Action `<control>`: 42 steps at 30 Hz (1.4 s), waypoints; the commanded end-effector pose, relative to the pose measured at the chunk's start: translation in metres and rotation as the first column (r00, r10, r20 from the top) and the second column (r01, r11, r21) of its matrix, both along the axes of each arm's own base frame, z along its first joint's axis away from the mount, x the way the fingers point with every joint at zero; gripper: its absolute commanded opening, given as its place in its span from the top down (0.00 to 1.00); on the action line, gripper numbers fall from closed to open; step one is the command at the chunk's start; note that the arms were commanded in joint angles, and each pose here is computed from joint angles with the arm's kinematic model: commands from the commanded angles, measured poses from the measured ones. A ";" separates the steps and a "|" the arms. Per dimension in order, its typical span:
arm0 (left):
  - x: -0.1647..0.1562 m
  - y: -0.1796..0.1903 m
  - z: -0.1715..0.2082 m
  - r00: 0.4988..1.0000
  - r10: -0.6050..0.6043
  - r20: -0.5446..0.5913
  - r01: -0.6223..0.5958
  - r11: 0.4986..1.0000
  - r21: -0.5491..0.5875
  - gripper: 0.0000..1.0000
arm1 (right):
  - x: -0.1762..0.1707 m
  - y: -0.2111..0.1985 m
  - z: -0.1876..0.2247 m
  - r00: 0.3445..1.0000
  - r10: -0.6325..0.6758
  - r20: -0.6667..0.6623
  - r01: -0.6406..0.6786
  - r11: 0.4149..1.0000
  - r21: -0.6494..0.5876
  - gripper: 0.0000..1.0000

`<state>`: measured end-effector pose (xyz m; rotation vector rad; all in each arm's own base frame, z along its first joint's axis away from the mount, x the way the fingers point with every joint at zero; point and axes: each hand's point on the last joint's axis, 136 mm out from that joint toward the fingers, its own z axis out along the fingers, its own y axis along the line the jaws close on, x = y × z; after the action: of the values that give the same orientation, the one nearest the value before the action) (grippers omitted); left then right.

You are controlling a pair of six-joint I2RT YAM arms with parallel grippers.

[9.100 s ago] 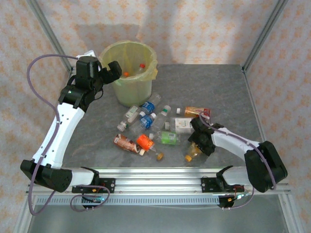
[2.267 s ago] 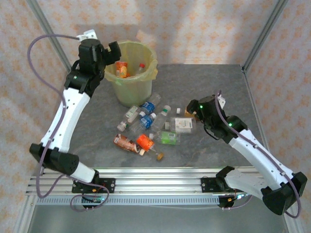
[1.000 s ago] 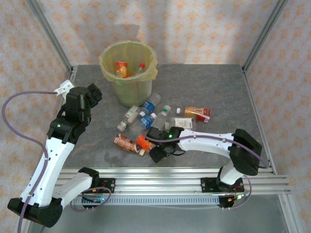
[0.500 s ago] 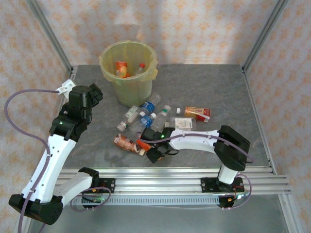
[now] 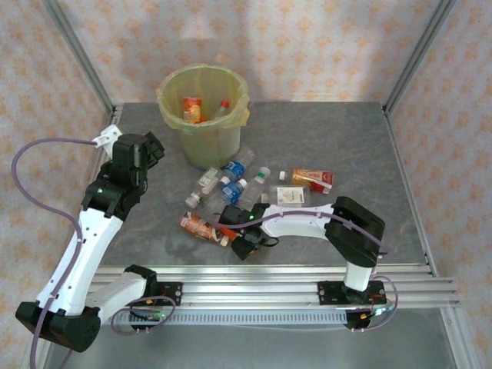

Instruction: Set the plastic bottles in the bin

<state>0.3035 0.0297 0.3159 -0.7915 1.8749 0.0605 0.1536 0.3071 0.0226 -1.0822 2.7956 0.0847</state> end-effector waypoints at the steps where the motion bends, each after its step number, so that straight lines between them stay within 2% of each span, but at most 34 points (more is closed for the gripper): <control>1: -0.005 0.011 0.009 0.999 0.046 0.001 -0.046 0.998 0.039 0.00 | 0.004 0.008 0.001 1.000 0.026 0.012 -0.026 1.000 0.003 0.31; 8: -0.006 0.013 0.009 0.999 0.054 -0.001 -0.053 0.998 0.045 0.00 | 0.003 0.005 -0.005 0.999 0.035 0.007 -0.035 0.999 -0.018 0.38; 14: -0.007 0.013 0.009 0.998 0.055 -0.003 -0.055 0.997 0.046 0.00 | 0.002 0.002 -0.005 0.999 0.038 0.005 -0.038 0.999 -0.035 0.55; 20: -0.007 0.013 0.010 0.999 0.053 0.005 -0.053 0.998 0.042 0.00 | 0.005 -0.003 0.002 0.999 0.038 0.030 -0.036 0.999 -0.039 0.63; 31: -0.004 0.008 0.013 1.000 0.026 0.013 -0.026 0.999 0.024 0.00 | 0.012 0.004 0.054 0.993 0.012 0.117 -0.022 0.996 0.087 0.67; 37: 0.007 -0.011 0.017 0.996 -0.088 0.031 0.088 0.996 -0.003 0.00 | 0.024 0.006 0.100 0.977 -0.027 0.214 -0.013 0.982 0.188 0.68; 42: 0.020 -0.042 0.020 0.962 -0.271 0.037 0.272 0.962 -0.026 0.00 | 0.040 0.008 0.147 0.960 -0.116 0.255 0.016 0.931 0.365 0.68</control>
<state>0.3134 0.0059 0.3176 -0.6592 1.9456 -0.0475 0.1749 0.3134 0.1303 -0.9627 2.5327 0.3032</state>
